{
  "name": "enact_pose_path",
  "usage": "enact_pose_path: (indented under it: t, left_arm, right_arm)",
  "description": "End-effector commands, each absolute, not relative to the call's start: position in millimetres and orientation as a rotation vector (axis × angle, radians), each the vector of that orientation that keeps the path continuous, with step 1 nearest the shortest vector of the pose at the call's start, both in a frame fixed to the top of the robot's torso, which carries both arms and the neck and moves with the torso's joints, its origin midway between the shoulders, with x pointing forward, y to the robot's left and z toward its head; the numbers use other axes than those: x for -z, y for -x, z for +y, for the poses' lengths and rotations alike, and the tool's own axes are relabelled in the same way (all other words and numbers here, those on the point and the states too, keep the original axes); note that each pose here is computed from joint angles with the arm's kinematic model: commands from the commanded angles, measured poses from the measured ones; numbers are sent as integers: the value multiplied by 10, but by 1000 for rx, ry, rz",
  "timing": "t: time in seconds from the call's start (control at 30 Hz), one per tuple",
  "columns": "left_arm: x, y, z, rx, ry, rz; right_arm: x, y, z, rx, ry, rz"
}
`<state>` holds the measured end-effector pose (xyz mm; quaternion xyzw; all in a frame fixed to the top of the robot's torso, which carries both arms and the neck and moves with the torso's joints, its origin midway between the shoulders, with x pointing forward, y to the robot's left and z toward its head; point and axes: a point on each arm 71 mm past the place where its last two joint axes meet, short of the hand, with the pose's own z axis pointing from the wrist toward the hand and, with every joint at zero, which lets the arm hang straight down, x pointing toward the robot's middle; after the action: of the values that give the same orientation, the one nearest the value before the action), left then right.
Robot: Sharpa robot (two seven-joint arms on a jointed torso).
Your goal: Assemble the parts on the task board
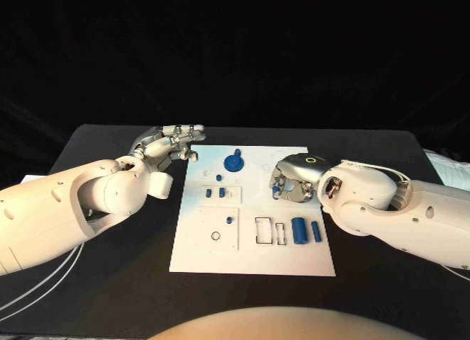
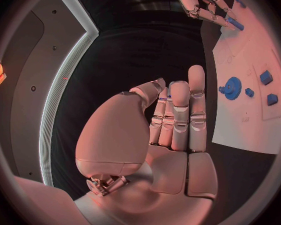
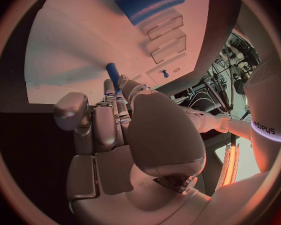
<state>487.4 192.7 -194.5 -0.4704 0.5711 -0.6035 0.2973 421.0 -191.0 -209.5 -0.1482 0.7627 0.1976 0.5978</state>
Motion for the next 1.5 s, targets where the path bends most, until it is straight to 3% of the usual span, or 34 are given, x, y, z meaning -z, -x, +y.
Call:
enact_pose_path:
  t: [0.03, 0.23, 0.5, 0.8, 1.1, 1.5]
  left_arm:
    - [1937, -4868, 1908, 1625, 1238, 1526]
    - [1939, -4867, 1910, 1625, 1239, 1527]
    - [1954, -4866, 1907, 1625, 1241, 1530]
    - [1968, -4864, 1887, 1629, 1242, 1535]
    - [1970, -4859, 1875, 1631, 1242, 1538]
    - [1972, -4863, 1866, 1633, 1242, 1539]
  right_arm:
    - [2051, -4183, -1883, -498, 327, 1738]
    - [1943, -4068, -1811, -572, 302, 1712]
    - [1806, -3854, -1483, -754, 286, 1667]
    - [1904, -3703, -1047, -908, 308, 1691]
    - [2134, -3648, -797, -922, 400, 1725]
    - [2305, -3674, -723, -881, 453, 1772]
